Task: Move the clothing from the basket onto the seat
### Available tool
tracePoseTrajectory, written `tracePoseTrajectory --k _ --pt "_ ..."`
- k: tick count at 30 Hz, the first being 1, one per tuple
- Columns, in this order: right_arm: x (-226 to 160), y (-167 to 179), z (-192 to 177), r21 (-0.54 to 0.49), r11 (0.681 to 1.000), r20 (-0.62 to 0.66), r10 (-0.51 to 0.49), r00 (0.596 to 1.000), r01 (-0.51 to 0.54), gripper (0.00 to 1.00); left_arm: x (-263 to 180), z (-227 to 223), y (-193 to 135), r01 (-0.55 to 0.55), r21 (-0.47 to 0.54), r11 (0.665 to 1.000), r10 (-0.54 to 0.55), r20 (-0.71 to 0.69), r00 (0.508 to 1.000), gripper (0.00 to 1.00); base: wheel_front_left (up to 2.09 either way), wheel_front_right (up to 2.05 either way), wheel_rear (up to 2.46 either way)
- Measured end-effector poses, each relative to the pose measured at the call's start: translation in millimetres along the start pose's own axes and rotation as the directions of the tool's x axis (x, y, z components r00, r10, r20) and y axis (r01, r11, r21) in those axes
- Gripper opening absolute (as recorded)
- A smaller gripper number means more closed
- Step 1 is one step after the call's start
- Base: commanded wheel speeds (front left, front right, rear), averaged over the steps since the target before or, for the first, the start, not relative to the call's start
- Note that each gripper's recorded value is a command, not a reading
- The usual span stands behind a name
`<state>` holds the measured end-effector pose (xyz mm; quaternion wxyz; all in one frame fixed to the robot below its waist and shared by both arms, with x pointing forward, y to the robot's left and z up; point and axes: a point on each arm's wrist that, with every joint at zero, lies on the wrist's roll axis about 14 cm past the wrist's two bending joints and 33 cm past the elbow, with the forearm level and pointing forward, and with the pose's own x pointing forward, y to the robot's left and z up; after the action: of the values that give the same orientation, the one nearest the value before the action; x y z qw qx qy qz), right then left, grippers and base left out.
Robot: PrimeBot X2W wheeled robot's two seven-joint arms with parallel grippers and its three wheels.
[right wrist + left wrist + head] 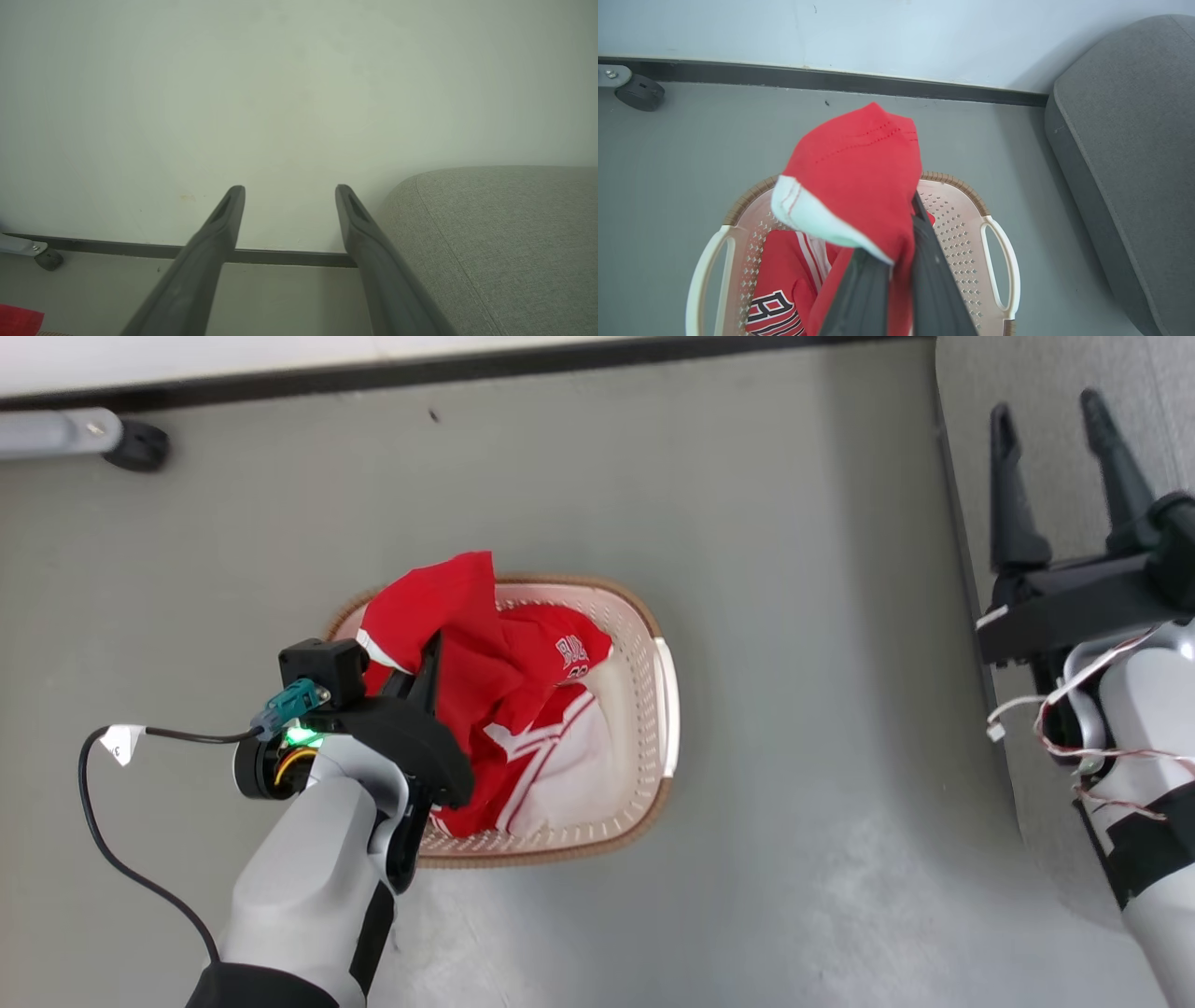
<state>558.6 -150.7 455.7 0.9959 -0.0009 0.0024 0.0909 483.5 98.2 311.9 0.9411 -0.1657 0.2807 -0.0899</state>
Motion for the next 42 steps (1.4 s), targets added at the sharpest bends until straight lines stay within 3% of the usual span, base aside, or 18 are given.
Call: tracePoseTrajectory --k 14,29,36,42 --pt "-26 55 32 0.060 0.992 0.027 0.111 0.993 -0.112 1.00 -51 115 -21 0.042 0.067 0.997 -0.061 0.312 0.948 0.00 0.00 0.00 0.00" --pt "-47 80 58 0.061 0.981 0.068 0.179 0.982 -0.183 1.00 -114 218 -76 0.124 0.227 0.966 -0.236 0.580 0.780 0.00 0.00 0.00 0.00" --pt "-50 122 73 0.060 0.950 0.109 0.298 0.948 -0.305 1.00 -131 238 -93 0.137 0.280 0.950 -0.289 0.625 0.725 0.00 0.00 0.00 0.00" --pt "-52 168 94 0.010 0.896 0.157 0.438 0.885 -0.445 1.00 -142 247 -112 0.167 0.313 0.935 -0.338 0.648 0.682 0.00 0.00 0.00 0.00"
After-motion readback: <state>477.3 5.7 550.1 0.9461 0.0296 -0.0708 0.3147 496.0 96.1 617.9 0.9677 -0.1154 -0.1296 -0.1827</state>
